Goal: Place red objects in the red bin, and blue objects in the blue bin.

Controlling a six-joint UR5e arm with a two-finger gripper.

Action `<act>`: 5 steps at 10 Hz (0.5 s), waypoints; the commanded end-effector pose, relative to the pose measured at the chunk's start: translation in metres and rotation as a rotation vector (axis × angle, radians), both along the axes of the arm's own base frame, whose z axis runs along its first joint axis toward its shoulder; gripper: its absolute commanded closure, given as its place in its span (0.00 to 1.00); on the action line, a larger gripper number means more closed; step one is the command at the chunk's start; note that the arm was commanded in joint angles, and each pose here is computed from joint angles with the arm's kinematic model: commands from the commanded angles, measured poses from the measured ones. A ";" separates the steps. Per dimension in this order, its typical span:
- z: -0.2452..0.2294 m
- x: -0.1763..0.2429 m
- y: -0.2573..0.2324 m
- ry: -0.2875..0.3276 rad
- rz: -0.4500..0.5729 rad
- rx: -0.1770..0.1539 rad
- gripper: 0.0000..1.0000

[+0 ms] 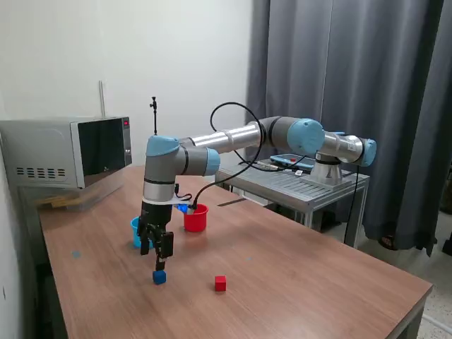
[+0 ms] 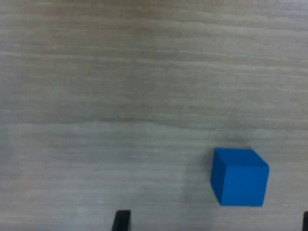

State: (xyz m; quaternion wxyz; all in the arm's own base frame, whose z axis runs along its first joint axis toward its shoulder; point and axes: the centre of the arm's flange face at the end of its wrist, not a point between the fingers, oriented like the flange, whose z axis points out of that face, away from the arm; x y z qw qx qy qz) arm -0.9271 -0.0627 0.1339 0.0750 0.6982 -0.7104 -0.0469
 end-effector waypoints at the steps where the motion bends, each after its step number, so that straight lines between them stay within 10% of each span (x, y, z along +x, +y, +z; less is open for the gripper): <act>1: -0.006 0.000 -0.004 -0.007 0.008 0.000 0.00; 5: -0.011 0.001 -0.007 -0.011 0.016 -0.001 0.00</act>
